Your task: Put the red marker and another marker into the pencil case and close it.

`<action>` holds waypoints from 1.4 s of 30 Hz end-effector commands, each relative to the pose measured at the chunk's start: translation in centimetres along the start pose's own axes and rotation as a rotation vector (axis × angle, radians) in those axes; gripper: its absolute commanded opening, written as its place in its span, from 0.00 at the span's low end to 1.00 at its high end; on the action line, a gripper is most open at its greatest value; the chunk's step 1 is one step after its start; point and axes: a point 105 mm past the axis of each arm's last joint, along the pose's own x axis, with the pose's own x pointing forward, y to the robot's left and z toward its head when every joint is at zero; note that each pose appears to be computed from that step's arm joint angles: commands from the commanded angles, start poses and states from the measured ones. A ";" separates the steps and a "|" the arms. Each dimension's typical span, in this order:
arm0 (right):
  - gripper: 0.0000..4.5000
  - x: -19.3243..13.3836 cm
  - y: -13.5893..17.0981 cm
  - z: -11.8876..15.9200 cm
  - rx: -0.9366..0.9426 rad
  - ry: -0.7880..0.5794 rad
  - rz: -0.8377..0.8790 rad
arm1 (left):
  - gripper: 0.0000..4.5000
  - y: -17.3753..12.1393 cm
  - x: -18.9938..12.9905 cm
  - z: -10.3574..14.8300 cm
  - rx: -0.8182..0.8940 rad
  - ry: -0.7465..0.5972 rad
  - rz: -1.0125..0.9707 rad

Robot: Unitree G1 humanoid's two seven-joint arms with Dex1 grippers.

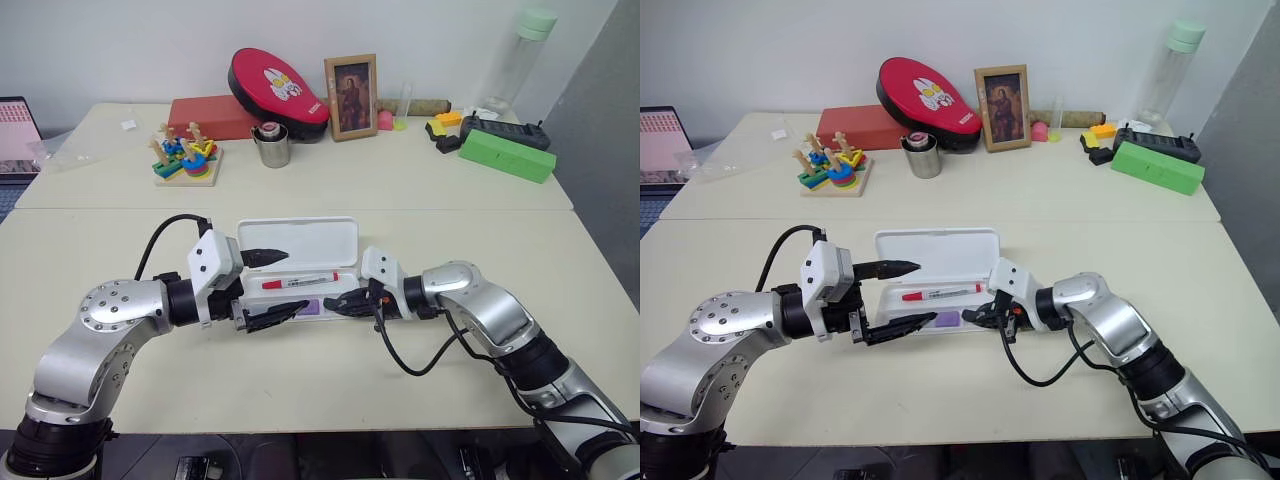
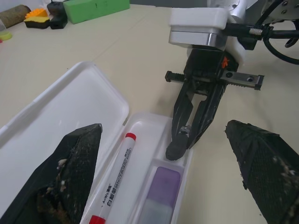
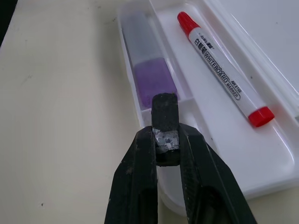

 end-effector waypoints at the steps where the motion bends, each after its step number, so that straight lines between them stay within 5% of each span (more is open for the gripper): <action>1: 0.07 -0.2 -0.1 0.9 -0.054 -0.012 0.006 | 1.00 -0.2 -0.2 1.0 0.024 -0.028 0.003; 6: 0.07 -0.5 -0.3 0.7 -0.053 -0.009 -0.001 | 1.00 -0.1 -0.1 1.1 0.025 -0.032 0.001; 15: 0.57 -1.1 -1.2 1.8 -0.059 -0.049 -0.036 | 1.00 0.2 0.3 1.3 0.023 -0.047 0.003; 21: 0.85 -2.8 -3.5 7.7 -0.012 -0.315 -0.105 | 1.00 2.0 -0.8 2.3 -0.038 -0.130 0.163; 27: 0.60 -3.6 -9.7 11.9 0.080 -0.412 -0.366 | 1.00 4.2 -2.7 3.3 -0.110 -0.233 0.359; 32: 0.35 -2.5 -13.2 11.6 0.138 -0.321 -0.514 | 1.00 4.8 -3.8 3.4 -0.114 -0.242 0.445; 38: 0.03 -0.1 -13.3 10.1 0.111 -0.194 -0.462 | 1.00 4.2 -5.0 3.7 -0.116 -0.254 0.467; 42: 0.01 0.8 -12.1 9.7 0.061 -0.156 -0.365 | 1.00 3.6 -5.5 3.5 -0.121 -0.244 0.470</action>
